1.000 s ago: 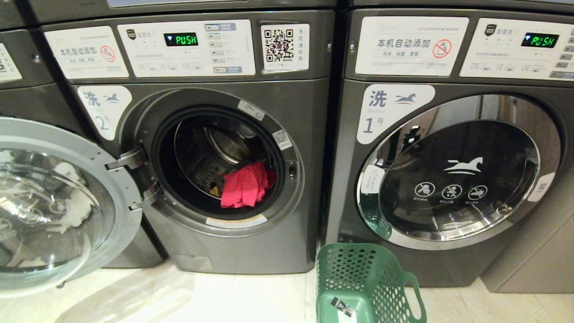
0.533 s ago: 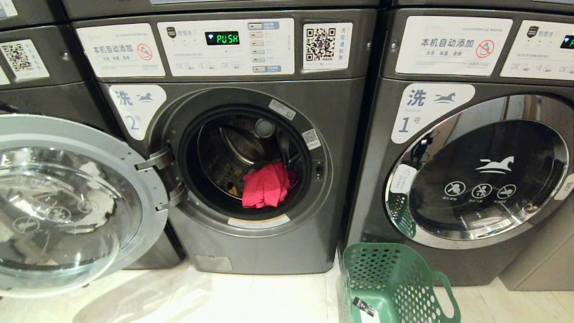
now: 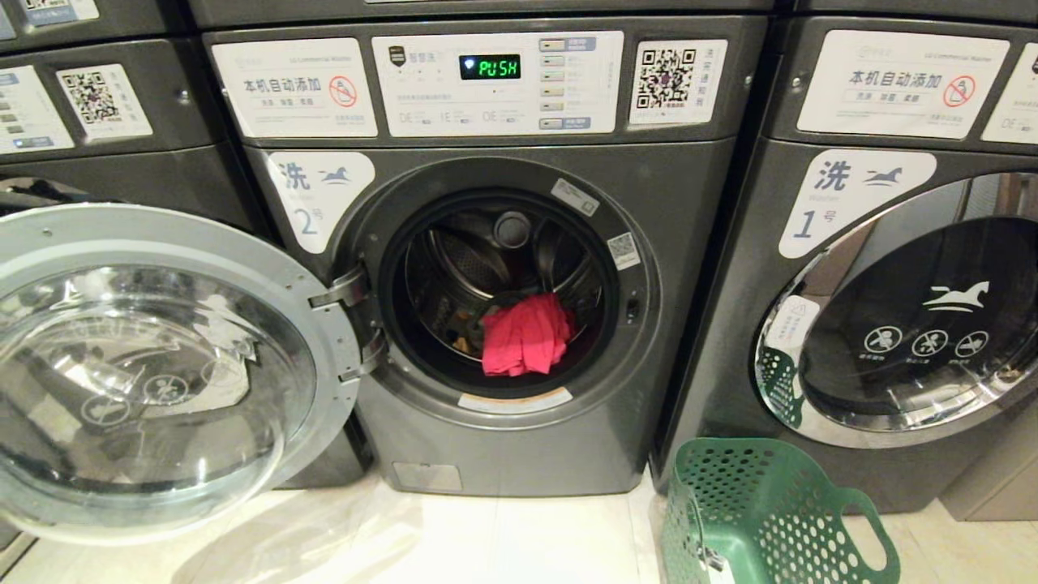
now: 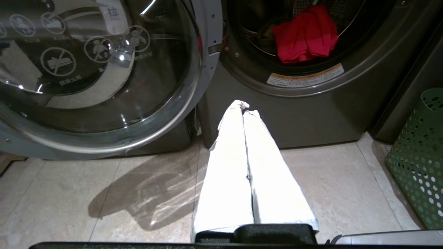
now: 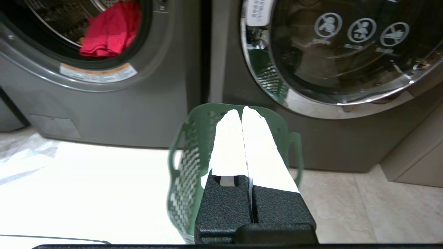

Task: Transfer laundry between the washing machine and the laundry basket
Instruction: Pick a cloth and place it into the basket

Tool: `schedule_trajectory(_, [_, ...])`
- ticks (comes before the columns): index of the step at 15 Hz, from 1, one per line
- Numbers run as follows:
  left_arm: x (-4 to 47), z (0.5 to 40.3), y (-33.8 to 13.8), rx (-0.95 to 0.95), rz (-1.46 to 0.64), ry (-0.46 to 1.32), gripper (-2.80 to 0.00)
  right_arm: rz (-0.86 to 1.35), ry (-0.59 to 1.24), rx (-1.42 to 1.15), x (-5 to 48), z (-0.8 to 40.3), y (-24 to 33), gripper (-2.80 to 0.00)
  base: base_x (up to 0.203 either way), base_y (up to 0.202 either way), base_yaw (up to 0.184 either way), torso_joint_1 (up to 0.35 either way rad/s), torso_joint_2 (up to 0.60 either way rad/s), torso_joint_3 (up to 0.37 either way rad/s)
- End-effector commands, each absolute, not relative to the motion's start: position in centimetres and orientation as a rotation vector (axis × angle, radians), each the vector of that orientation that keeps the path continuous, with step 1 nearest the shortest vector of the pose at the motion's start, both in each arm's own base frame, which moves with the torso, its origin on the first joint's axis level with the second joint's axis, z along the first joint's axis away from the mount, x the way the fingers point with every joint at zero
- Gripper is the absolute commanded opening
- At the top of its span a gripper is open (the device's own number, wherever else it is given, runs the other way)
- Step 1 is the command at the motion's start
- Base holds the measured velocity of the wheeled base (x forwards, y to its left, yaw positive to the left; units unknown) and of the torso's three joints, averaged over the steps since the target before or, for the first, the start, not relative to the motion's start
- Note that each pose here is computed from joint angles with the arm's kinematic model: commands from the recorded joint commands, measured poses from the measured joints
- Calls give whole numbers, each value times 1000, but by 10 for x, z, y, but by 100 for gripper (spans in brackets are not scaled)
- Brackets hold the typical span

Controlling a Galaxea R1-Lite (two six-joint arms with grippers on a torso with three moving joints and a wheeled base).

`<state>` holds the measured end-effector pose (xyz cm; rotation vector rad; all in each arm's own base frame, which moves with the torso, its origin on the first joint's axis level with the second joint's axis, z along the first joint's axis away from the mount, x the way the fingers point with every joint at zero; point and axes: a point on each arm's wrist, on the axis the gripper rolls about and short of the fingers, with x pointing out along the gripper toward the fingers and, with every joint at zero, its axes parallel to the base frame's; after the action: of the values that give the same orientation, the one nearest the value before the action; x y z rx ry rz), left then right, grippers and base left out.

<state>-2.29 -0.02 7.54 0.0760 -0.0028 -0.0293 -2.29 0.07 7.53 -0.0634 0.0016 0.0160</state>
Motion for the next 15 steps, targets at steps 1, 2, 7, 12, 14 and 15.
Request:
schedule_trajectory(1, [-23, 75, 0, 77, -29, -3, -280, 17, 1, -64, -23, 76, 1, -280, 0, 191, -1, 2, -1, -2])
schedule_trajectory(2, [-23, 75, 0, 77, -29, -3, -280, 16, 4, -64, -23, 75, 1, -280, 0, 196, -1, 5, 0, -1])
schedule_trajectory(7, [-23, 75, 0, 78, -31, -3, -280, 16, 4, -67, -23, 75, 1, -280, 0, 193, -1, 3, 5, 2])
schedule_trajectory(12, [-23, 75, 0, 77, -31, -3, -280, 17, 4, -67, -23, 75, 1, -280, 0, 195, -2, 2, 4, 3])
schedule_trajectory(14, [-23, 75, 0, 77, -29, -3, -280, 17, 4, -67, -23, 75, 1, -280, 0, 196, 0, 3, 2, 1])
schedule_trajectory(15, [-23, 75, 0, 77, -29, -3, -280, 16, 4, -66, -23, 75, 1, -280, 0, 197, -1, 0, 3, 2])
